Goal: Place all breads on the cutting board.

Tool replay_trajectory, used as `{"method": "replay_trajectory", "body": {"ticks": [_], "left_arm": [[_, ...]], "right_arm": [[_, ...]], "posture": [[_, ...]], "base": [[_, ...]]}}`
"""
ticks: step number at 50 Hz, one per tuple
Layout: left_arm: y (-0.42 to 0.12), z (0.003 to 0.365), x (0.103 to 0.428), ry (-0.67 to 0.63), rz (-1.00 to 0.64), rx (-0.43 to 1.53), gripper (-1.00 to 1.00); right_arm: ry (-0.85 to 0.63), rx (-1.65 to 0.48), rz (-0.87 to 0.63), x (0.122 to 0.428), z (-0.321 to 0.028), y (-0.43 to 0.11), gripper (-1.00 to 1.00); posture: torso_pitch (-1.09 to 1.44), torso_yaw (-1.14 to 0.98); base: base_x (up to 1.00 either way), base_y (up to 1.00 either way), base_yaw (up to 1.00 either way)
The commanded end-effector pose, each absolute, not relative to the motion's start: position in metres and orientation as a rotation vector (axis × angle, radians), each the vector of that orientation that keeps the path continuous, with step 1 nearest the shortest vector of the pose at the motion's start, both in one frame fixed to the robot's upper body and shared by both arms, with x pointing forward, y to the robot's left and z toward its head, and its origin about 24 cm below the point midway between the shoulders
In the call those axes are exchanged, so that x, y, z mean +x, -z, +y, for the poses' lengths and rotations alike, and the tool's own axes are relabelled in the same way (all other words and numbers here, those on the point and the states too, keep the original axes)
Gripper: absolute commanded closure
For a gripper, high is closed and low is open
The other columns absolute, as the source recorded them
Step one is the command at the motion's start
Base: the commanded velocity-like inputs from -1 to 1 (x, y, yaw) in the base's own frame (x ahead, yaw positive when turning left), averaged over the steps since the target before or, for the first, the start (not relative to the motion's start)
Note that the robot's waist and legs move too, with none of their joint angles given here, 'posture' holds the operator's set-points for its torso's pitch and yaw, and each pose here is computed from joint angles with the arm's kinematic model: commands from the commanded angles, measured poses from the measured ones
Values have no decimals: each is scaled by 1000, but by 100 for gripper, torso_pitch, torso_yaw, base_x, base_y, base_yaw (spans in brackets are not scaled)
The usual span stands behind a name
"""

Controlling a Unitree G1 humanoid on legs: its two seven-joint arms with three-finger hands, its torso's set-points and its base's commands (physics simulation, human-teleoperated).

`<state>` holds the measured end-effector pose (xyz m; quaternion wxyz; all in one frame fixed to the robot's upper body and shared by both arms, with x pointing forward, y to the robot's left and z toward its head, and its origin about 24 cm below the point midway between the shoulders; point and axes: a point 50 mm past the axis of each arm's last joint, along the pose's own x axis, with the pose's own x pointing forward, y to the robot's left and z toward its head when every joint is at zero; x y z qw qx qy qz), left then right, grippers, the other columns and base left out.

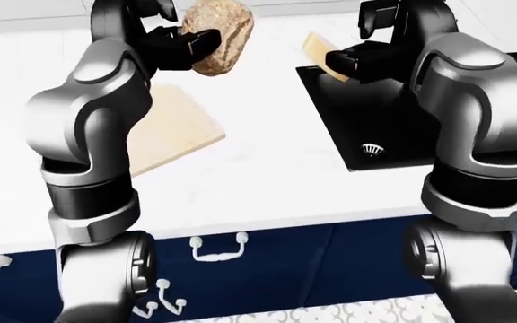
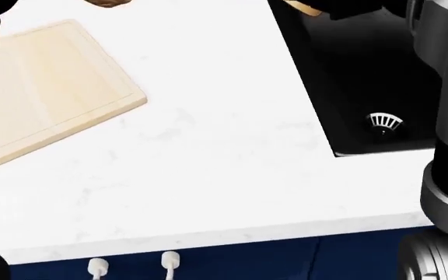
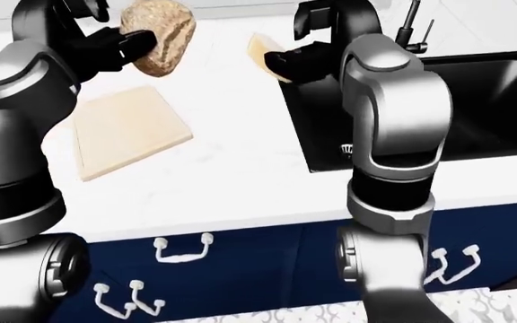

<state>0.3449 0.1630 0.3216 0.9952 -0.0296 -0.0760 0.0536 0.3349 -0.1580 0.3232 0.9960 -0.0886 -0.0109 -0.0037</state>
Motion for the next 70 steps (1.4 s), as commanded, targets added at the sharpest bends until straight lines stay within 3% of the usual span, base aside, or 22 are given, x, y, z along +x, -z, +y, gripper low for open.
{"method": "replay_trajectory", "body": {"ticks": [1,37,70], "left_arm": [[-341,166,336,-116,-236,-73,100],[-345,158,317,-92,-249,-92,100],[-350,161,316,-93,-257,-106,100]], "right_arm": [[1,-181,-104,326,-155,-341,100],[27,-169,-130,306,-162,-352,100],[24,-177,-143,306,-159,-366,100]], "posture": [[0,0],[0,0],[0,0]], "base": [[0,41,0],[0,5,18],[0,42,0]]}}
